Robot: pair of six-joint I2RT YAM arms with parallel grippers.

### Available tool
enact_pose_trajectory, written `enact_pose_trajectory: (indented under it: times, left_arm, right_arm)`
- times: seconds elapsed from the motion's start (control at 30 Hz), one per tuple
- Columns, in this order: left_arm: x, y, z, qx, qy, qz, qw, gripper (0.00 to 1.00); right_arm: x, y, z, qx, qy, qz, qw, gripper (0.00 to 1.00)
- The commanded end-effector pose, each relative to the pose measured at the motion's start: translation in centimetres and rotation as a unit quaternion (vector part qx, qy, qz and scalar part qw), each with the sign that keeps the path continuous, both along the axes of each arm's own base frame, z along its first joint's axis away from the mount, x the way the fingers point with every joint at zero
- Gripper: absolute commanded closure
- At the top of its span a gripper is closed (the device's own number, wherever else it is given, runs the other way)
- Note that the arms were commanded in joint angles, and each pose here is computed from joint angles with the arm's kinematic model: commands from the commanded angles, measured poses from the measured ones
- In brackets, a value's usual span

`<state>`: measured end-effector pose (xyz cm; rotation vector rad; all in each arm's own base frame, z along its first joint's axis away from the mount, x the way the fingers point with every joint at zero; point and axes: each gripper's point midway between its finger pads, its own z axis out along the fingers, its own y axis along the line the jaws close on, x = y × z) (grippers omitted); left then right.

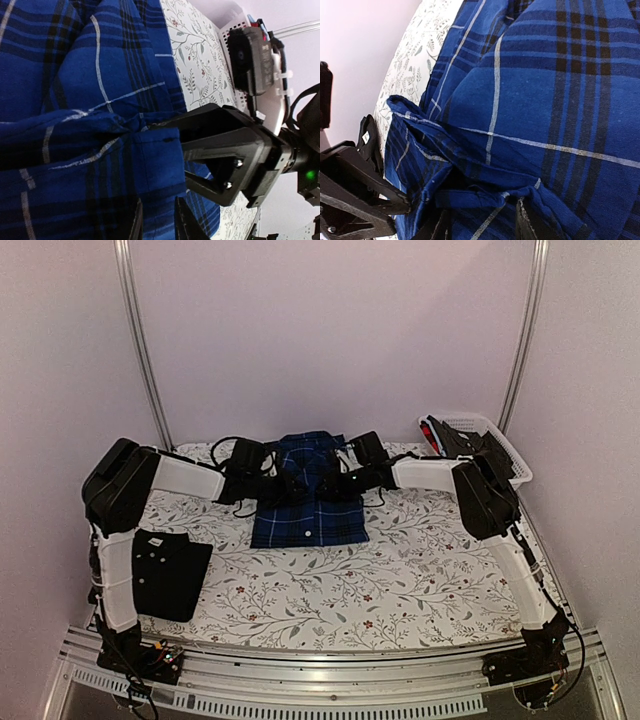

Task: Fold and stack the long sleeve shirts
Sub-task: Smooth out the 2/3-rectangle-folded shirt at the center of the board.

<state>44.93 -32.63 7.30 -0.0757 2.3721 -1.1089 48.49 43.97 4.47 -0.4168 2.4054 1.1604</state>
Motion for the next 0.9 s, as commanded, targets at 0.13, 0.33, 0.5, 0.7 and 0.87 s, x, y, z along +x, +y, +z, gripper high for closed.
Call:
enact_pose_trajectory:
  times: [0.13, 0.33, 0.5, 0.7, 0.87]
  left_arm:
    - [2.0, -1.2, -2.2, -0.012, 0.013, 0.0, 1.0, 0.79]
    - [3.8, 0.1, -4.3, 0.014, 0.042, 0.029, 0.999, 0.78]
    - [4.3, 0.7, -2.9, 0.012, 0.029, 0.039, 0.999, 0.75]
    - [5.7, 4.3, -0.6, 0.016, 0.005, 0.073, 0.997, 0.74]
    - [6.1, 6.4, -2.2, 0.021, 0.024, 0.083, 0.996, 0.74]
  right_arm:
    - [2.1, -2.1, 8.7, 0.03, -0.048, -0.02, 0.998, 0.55]
    - [1.8, -3.4, 9.2, -0.008, -0.062, -0.03, 0.998, 0.53]
    - [1.0, -4.1, 8.3, -0.045, -0.068, -0.028, 0.996, 0.52]
    - [-0.3, -3.9, 6.7, -0.073, -0.067, -0.014, 0.995, 0.52]
    - [-0.6, -3.7, 6.2, -0.08, -0.068, -0.009, 0.994, 0.52]
